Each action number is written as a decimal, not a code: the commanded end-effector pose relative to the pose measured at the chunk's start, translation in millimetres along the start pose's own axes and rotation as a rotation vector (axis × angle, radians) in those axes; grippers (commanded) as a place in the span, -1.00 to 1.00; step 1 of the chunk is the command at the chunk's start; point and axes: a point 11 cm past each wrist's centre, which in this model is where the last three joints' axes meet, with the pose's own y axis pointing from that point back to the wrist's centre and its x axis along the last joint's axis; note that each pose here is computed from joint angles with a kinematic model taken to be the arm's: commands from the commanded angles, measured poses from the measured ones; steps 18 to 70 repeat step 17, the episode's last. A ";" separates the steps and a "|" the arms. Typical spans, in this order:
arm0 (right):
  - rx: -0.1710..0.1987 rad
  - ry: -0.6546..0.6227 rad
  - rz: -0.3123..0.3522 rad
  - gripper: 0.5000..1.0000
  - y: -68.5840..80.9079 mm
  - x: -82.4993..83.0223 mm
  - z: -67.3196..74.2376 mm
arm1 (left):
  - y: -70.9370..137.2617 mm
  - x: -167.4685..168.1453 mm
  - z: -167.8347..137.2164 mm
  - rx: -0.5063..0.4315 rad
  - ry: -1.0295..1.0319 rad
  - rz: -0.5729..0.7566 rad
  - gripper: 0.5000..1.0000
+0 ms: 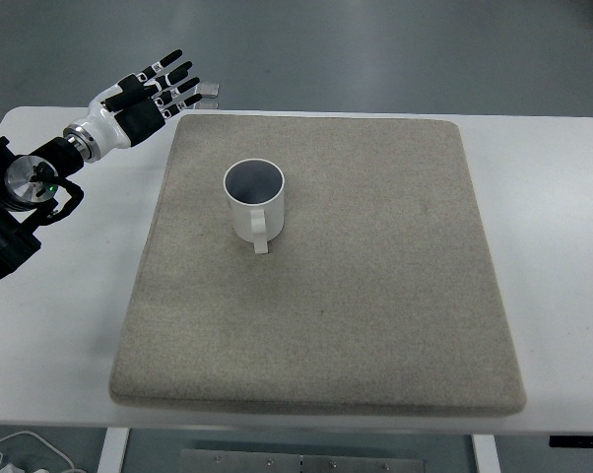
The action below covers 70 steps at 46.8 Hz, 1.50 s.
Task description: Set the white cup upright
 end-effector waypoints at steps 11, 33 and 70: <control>-0.001 -0.002 0.007 0.72 -0.1 0.8 0.4 | 1.3 2.1 -1.3 0.001 0.001 0.004 0.99; -0.004 0.015 0.011 0.72 -0.1 1.3 1.0 | 1.4 2.2 -2.1 0.002 0.002 0.004 0.99; -0.004 0.015 0.011 0.72 -0.1 1.3 1.0 | 1.4 2.2 -2.1 0.002 0.002 0.004 0.99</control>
